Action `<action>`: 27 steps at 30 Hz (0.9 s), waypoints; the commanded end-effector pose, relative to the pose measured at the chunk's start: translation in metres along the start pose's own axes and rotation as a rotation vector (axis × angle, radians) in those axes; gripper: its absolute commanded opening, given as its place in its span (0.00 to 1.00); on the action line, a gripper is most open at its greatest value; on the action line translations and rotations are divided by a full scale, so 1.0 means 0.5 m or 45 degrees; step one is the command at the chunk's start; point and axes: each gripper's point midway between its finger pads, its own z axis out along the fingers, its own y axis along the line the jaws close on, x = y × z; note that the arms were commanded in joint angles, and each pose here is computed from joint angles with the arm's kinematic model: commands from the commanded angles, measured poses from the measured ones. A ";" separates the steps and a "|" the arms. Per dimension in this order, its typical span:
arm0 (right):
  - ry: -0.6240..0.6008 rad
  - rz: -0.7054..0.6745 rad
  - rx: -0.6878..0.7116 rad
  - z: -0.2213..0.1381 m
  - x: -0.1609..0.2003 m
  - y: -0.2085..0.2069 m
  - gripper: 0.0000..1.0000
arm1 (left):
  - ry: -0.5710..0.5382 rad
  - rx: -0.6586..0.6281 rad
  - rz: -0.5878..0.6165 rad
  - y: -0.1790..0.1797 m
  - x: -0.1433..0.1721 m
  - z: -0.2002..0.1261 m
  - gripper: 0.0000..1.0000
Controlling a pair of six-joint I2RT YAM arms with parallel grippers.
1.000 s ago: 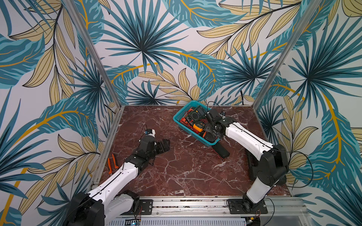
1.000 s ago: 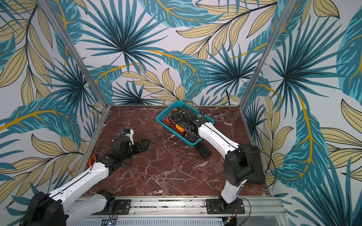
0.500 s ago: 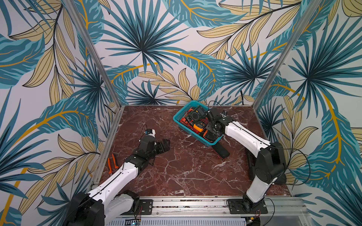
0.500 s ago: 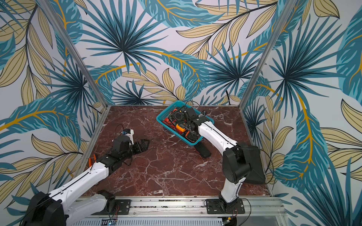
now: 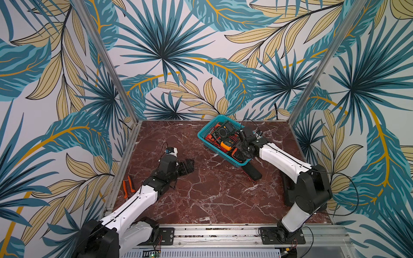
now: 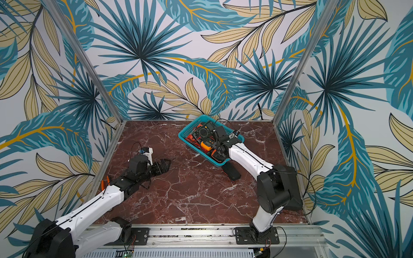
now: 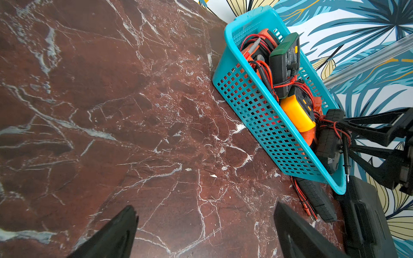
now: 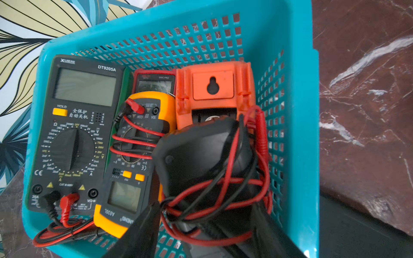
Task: Put the multimeter into the basket
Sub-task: Pick up the multimeter from the center of the board.
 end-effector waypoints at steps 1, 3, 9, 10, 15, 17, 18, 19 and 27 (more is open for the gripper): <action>0.077 -0.022 0.055 0.000 0.030 -0.036 0.72 | -0.014 0.024 0.000 -0.006 -0.006 -0.001 1.00; 0.069 -0.035 0.056 -0.014 0.026 -0.039 0.74 | -0.017 0.029 0.000 -0.008 -0.007 -0.001 1.00; 0.063 -0.158 0.033 -0.062 0.007 -0.040 0.86 | -0.026 0.028 0.006 -0.010 -0.012 -0.001 1.00; 0.067 -0.188 0.035 -0.071 0.005 -0.043 0.88 | -0.025 0.026 0.007 -0.010 -0.012 -0.001 1.00; 0.065 -0.257 0.004 -0.119 -0.008 -0.075 0.95 | -0.036 0.023 0.008 -0.010 -0.017 -0.003 1.00; 0.079 -0.249 -0.003 -0.134 -0.011 -0.104 0.94 | -0.037 0.026 0.007 -0.011 -0.018 -0.004 1.00; 0.085 -0.246 -0.002 -0.137 -0.012 -0.119 0.93 | -0.040 0.027 0.008 -0.012 -0.019 -0.005 1.00; 0.091 -0.240 -0.002 -0.140 -0.014 -0.135 0.91 | -0.037 0.025 0.009 -0.012 -0.018 -0.004 1.00; 0.305 -0.213 0.041 -0.099 0.017 -0.261 0.72 | -0.033 0.018 0.008 -0.010 -0.017 -0.006 1.00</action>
